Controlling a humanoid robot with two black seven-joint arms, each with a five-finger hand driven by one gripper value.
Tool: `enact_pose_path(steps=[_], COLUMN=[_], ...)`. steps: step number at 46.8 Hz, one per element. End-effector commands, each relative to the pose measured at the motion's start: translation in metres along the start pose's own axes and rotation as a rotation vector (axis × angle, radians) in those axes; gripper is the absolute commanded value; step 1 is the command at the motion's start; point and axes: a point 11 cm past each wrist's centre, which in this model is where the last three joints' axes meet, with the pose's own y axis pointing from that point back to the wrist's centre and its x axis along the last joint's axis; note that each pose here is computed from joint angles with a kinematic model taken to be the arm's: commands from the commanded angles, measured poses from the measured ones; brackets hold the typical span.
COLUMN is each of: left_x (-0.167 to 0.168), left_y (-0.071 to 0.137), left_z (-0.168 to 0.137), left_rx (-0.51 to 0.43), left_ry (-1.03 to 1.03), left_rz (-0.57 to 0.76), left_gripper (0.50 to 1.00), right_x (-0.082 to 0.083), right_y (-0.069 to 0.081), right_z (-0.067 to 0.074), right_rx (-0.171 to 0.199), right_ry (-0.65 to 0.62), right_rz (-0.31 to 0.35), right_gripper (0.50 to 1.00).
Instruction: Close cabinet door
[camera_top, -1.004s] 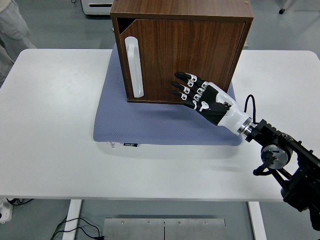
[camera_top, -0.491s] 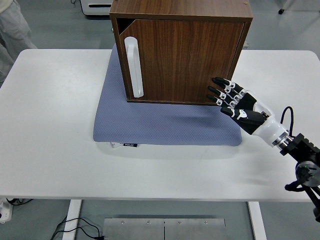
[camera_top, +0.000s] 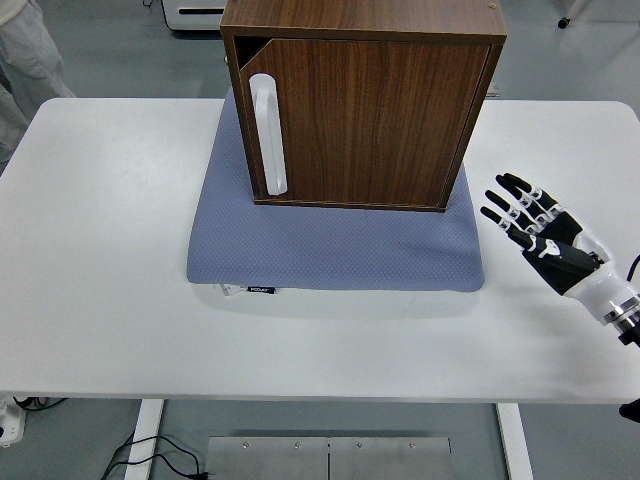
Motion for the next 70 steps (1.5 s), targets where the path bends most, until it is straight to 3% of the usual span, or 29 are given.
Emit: enact_pose_path(steps=[1,14,27,41,51,70], left_x=[0.000,0.000,0.000,0.000,0.000,0.000], left_y=[0.000,0.000,0.000,0.000,0.000,0.000], left_z=[0.000,0.001,0.000,0.000,0.001,0.000], left_rx=[0.000,-0.001,0.000,0.000,-0.001,0.000], left_ry=[0.000,0.000,0.000,0.000,0.000,0.000], left_rz=[0.000,0.000,0.000,0.000,0.000,0.000], left_gripper=[1.000,1.000,1.000,1.000,1.000,1.000], right_x=[0.004,0.020,0.034,0.042,0.042,0.029], right_y=[0.012,0.049,0.076,0.103,0.112,0.105], right_z=[-0.001,-0.001,-0.007,-0.003,-0.002,0.007], right_rx=[0.011,0.034,0.096,0.107,0.150,0.230], right_ry=[-0.008,-0.021,-0.065,-0.077,-0.097,-0.171], right_rz=[0.020,0.111,0.197,0.265,0.286,0.280], right_gripper=[1.000,1.000,1.000,1.000,1.000,1.000])
